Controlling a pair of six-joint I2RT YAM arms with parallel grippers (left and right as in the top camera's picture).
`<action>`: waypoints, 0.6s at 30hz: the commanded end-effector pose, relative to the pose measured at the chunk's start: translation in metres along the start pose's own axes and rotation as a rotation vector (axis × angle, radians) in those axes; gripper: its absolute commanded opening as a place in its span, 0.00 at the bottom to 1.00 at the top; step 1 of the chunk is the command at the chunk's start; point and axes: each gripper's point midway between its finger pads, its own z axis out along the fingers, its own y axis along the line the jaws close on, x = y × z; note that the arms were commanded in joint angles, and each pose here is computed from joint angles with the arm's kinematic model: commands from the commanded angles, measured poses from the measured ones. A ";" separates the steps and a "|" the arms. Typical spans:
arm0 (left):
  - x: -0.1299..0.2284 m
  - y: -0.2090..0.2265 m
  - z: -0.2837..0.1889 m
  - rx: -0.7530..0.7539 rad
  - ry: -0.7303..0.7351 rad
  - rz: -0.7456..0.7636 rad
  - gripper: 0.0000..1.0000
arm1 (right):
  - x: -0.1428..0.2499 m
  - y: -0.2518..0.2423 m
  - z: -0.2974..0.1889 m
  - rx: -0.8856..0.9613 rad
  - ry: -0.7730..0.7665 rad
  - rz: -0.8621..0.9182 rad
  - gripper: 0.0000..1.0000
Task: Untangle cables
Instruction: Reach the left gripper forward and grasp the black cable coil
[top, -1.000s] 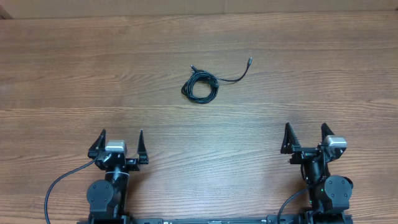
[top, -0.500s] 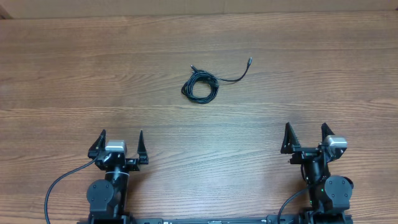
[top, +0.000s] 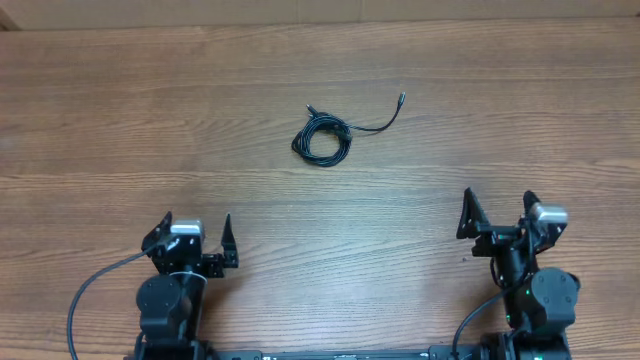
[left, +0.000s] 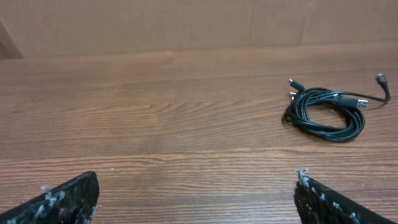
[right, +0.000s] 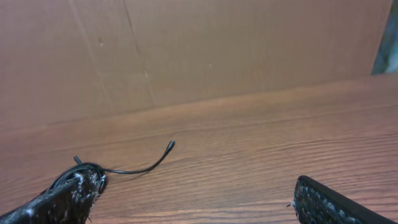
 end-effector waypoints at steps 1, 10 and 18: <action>-0.025 0.000 -0.003 0.001 -0.006 0.009 1.00 | -0.019 -0.001 0.003 0.024 0.011 0.002 1.00; -0.030 -0.014 0.012 0.084 0.273 -0.042 1.00 | -0.025 0.003 0.022 0.051 0.255 0.003 1.00; -0.042 -0.021 0.018 0.119 0.593 -0.113 1.00 | -0.028 0.019 0.035 0.007 0.514 0.026 1.00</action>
